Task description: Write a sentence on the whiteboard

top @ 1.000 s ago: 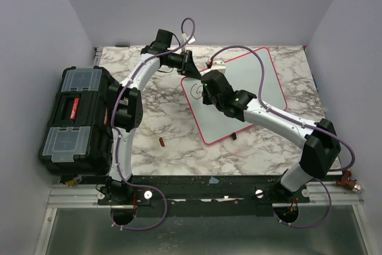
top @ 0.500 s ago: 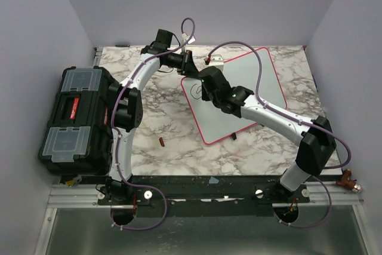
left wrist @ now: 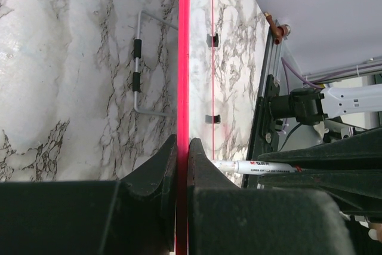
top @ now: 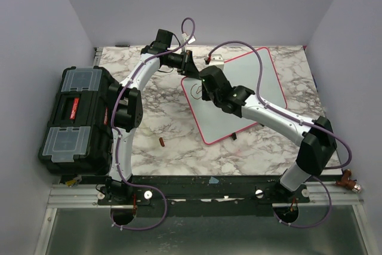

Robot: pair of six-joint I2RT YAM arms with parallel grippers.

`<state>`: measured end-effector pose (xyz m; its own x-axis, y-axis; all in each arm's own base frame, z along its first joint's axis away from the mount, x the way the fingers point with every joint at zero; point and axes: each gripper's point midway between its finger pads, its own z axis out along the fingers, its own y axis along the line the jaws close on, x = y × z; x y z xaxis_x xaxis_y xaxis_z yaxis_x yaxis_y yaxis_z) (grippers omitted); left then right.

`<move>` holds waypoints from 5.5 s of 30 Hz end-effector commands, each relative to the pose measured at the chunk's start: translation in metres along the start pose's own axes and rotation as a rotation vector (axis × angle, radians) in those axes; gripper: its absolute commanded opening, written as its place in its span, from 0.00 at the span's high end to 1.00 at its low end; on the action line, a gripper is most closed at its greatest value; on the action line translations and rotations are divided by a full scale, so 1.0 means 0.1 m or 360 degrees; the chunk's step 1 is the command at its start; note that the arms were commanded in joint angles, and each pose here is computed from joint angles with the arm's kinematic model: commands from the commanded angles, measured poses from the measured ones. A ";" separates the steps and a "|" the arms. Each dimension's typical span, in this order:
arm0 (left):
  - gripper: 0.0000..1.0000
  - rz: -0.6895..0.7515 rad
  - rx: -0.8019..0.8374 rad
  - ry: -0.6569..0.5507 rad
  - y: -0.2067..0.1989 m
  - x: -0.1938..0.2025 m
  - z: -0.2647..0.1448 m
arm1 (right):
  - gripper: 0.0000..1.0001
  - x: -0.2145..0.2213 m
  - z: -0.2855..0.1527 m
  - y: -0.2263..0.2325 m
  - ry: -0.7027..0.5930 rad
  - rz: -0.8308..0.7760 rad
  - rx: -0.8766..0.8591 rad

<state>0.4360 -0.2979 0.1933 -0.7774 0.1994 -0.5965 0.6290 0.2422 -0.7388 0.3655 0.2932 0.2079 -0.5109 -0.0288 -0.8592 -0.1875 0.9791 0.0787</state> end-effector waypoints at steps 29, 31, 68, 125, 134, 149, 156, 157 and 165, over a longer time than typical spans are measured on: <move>1.00 0.0254 -0.0030 -0.0022 -0.01 -0.07 0.01 | 0.99 -0.30 -0.31 -0.22 -0.0257 0.0045 0.0000; 1.00 0.0256 -0.0029 -0.0025 -0.01 -0.08 0.00 | 0.99 -0.30 -0.29 -0.22 -0.0256 0.0042 0.0014; 1.00 0.0260 -0.0022 -0.0029 0.00 -0.08 0.01 | 0.99 -0.26 0.01 -0.05 -0.0208 0.0051 -0.0114; 1.00 0.0253 -0.0017 -0.0024 0.00 -0.06 0.01 | 0.99 -0.09 0.11 -0.37 -0.0130 -0.0028 0.0155; 1.00 0.0253 -0.0013 -0.0025 -0.01 -0.06 0.01 | 0.99 -0.20 0.19 -0.35 -0.0150 -0.0032 0.0163; 1.00 0.0257 -0.0014 -0.0027 -0.01 -0.07 0.00 | 0.99 0.14 0.11 -0.38 -0.0035 0.0006 0.0097; 1.00 0.0251 -0.0015 -0.0024 -0.01 -0.06 0.00 | 0.99 0.26 0.04 -0.40 0.0011 0.0000 0.0061; 1.00 0.0250 -0.0015 -0.0023 -0.01 -0.06 0.00 | 0.99 0.28 0.03 -0.41 0.0018 -0.0002 0.0062; 1.00 0.0247 -0.0015 -0.0022 -0.02 -0.06 0.00 | 0.99 0.35 -0.01 -0.51 0.0040 -0.0023 0.0117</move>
<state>0.4351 -0.2973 0.1946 -0.7802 0.1980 -0.5933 0.6255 0.2339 -0.7444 0.3668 0.2542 0.1951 -0.4720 -0.0113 -0.8815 -0.1448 0.9873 0.0649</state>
